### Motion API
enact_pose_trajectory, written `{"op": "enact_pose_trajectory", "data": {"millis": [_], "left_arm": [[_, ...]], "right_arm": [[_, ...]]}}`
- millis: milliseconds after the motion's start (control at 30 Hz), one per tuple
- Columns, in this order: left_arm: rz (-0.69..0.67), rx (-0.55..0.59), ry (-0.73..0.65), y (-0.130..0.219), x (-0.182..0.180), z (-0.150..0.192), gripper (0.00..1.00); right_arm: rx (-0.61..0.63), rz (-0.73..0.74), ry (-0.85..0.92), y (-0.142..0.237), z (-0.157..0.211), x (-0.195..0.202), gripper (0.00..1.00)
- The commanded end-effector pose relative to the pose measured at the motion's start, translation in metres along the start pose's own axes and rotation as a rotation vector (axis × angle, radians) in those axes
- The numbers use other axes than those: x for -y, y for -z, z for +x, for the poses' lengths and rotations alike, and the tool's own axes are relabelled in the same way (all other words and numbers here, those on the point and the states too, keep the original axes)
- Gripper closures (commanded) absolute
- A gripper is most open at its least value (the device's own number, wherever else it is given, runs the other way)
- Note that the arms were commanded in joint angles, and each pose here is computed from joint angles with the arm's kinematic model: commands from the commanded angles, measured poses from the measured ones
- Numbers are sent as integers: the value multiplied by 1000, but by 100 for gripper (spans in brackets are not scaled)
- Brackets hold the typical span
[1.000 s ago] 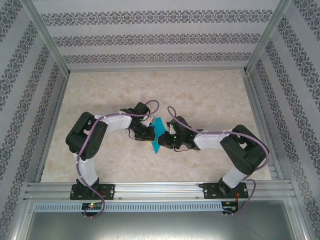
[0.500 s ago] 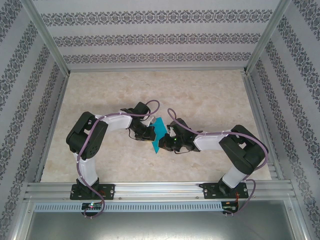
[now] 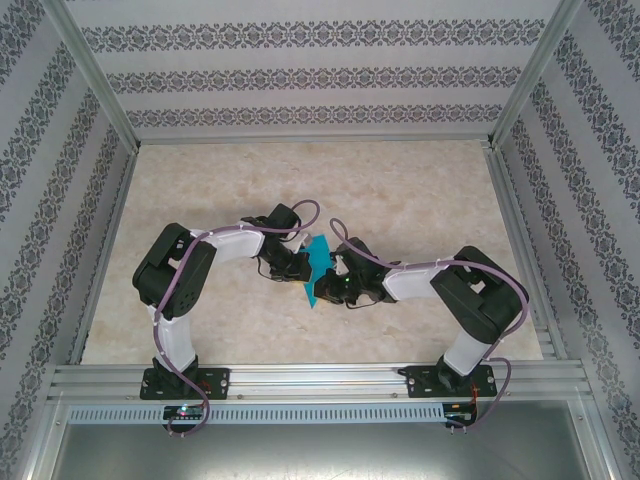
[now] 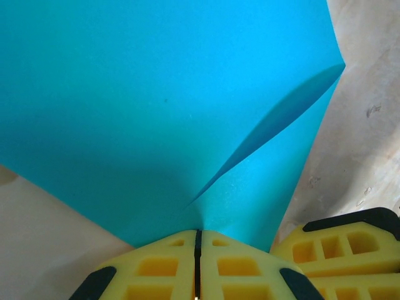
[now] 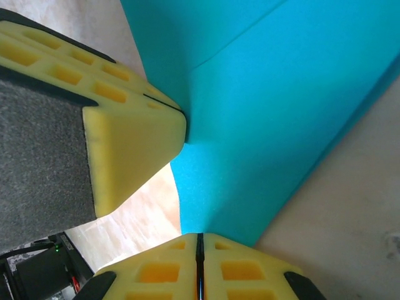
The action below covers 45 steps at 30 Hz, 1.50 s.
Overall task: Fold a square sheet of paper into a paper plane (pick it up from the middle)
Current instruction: Third fold the triangle at the center of the table.
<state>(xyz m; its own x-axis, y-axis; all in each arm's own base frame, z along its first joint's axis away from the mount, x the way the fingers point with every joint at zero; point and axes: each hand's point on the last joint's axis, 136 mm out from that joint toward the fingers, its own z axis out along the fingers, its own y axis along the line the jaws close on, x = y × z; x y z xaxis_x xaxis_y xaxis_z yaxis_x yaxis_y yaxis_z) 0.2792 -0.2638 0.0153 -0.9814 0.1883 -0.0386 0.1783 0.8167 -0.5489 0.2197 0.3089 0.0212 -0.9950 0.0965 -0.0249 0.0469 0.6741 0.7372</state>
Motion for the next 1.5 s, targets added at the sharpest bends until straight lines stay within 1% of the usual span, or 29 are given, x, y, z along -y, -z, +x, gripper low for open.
{"op": "enact_pose_trajectory", "data": {"millis": [0, 467, 733, 867, 1000, 1033, 1100, 1267, 1333, 1467], "left_arm": [[-140, -88, 47, -24, -45, 25, 90], [-130, -95, 54, -26, -45, 27, 90], [-102, -89, 52, -23, -37, 25, 89], [-88, -60, 38, -12, -27, 18, 89], [-71, -7, 21, 4, -11, 4, 87], [-65, 7, 19, 8, -8, 1, 86], [-47, 39, 10, 18, 2, -7, 80], [-1, 71, 1, 30, 18, -12, 78], [12, 56, 8, 26, 18, -10, 79], [58, 30, 32, 14, 19, -6, 84]], "right_arm": [[-7, -29, 9, -4, -1, -11, 91], [-12, -21, 5, -12, -3, -7, 92], [-23, -5, 0, -16, -1, -2, 92], [-33, 12, -8, -17, 2, 5, 92], [-39, 18, -6, -16, 4, 7, 92], [-39, 19, -7, -16, 4, 7, 92], [-41, 18, -7, -16, 4, 8, 92], [-38, 18, -4, -14, 5, 8, 92], [-36, 14, -1, -14, 5, 7, 93], [-30, 4, -1, -15, 3, 5, 92]]}}
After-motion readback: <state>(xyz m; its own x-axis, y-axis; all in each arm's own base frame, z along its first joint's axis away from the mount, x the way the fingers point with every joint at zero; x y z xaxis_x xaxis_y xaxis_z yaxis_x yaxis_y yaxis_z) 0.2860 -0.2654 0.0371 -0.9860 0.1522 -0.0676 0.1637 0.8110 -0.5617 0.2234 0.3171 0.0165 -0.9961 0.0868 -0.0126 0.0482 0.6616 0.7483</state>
